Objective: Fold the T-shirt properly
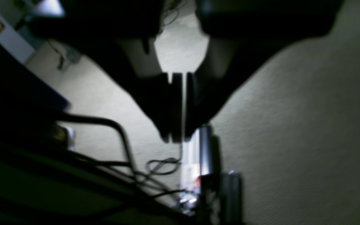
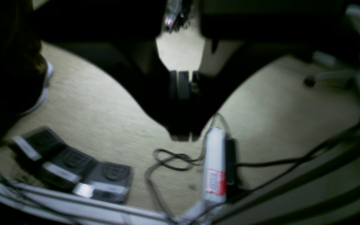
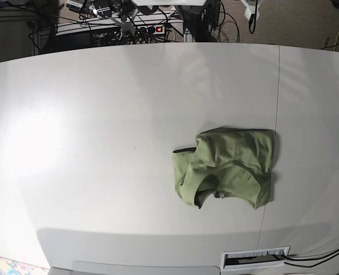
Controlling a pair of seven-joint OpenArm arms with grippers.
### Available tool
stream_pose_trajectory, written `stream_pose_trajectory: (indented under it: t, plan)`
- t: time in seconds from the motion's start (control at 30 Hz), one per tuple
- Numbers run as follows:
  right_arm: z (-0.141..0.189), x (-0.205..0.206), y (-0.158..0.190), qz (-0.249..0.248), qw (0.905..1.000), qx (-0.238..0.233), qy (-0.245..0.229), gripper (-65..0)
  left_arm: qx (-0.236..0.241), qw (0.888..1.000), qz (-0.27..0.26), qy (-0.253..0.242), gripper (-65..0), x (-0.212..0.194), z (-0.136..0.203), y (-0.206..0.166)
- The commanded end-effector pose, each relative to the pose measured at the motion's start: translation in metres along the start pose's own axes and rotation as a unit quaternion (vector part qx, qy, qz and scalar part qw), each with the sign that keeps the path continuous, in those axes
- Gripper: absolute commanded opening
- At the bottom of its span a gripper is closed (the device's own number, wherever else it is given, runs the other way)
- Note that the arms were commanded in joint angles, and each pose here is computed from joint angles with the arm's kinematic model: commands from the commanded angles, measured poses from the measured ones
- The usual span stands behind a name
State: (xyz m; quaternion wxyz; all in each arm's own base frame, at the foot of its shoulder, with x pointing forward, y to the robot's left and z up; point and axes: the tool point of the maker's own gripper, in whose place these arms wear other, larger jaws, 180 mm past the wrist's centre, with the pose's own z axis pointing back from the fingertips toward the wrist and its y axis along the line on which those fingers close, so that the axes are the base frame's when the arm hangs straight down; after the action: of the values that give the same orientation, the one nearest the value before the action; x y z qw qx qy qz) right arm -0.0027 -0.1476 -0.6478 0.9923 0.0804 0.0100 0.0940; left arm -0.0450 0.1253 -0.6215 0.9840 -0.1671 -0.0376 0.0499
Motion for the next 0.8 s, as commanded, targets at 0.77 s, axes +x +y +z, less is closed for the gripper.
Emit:
stream_pose_trajectory:
  t: [0.77]
  plan:
    - [-0.003,-0.020,-0.016,-0.061,0.9935,-0.093,0.027,-65.0,0.047,0.998,0.029,0.004,-65.0,-0.013,-0.026,-0.047]
